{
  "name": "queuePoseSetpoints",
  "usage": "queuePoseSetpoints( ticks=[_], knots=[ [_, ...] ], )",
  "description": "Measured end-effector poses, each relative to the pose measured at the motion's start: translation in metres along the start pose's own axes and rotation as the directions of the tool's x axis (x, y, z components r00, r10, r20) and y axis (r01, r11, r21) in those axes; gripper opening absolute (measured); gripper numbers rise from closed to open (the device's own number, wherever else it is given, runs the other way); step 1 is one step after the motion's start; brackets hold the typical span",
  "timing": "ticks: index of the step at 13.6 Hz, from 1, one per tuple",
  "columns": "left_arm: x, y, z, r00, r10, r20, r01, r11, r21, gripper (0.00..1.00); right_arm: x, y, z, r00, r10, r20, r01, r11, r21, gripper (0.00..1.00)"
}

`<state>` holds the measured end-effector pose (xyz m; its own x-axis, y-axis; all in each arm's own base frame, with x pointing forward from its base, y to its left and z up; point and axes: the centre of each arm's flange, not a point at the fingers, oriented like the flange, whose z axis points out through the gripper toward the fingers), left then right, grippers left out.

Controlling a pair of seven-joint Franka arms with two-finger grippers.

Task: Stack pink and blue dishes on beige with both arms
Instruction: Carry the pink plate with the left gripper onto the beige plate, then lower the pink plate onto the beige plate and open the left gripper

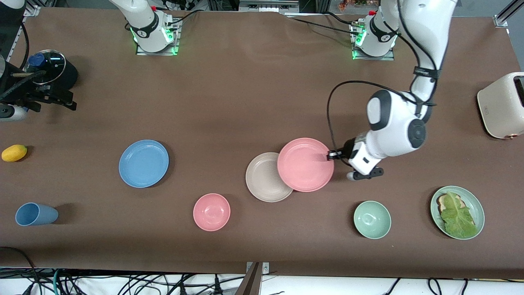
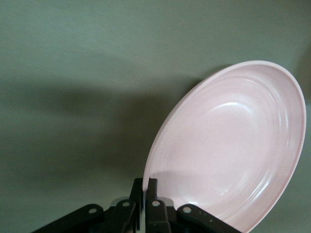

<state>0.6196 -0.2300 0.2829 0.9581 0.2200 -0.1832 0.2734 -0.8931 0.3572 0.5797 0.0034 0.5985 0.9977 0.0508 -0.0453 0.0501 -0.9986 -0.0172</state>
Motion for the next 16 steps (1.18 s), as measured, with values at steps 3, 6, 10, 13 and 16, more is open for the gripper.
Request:
queuePoseSetpoints(
  ticks=[3,6,10,13,16],
  knots=[
    [-0.005,0.042,0.023,0.997,-0.082,-0.010,0.082,0.997,0.003,0.05,0.000,0.001,0.000,1.000,0.001,0.000,-0.001,1.000,0.000,1.00],
    [-0.003,0.060,0.060,0.989,-0.135,-0.060,0.136,0.991,0.004,0.05,0.000,0.001,0.000,1.000,0.002,-0.003,-0.002,1.000,0.000,1.00],
    [-0.006,0.083,0.094,0.980,-0.182,-0.083,0.183,0.983,0.002,0.05,0.002,0.005,0.003,1.000,0.009,-0.001,-0.009,1.000,-0.001,1.00],
    [-0.005,0.087,0.102,0.978,-0.186,-0.094,0.187,0.982,-0.001,0.05,0.004,0.008,0.004,1.000,0.014,-0.004,-0.014,1.000,-0.001,1.00],
    [-0.003,0.084,0.104,0.977,-0.189,-0.096,0.190,0.982,0.002,0.05,0.005,0.015,0.007,1.000,0.026,0.000,-0.026,1.000,-0.001,1.00]
  ],
)
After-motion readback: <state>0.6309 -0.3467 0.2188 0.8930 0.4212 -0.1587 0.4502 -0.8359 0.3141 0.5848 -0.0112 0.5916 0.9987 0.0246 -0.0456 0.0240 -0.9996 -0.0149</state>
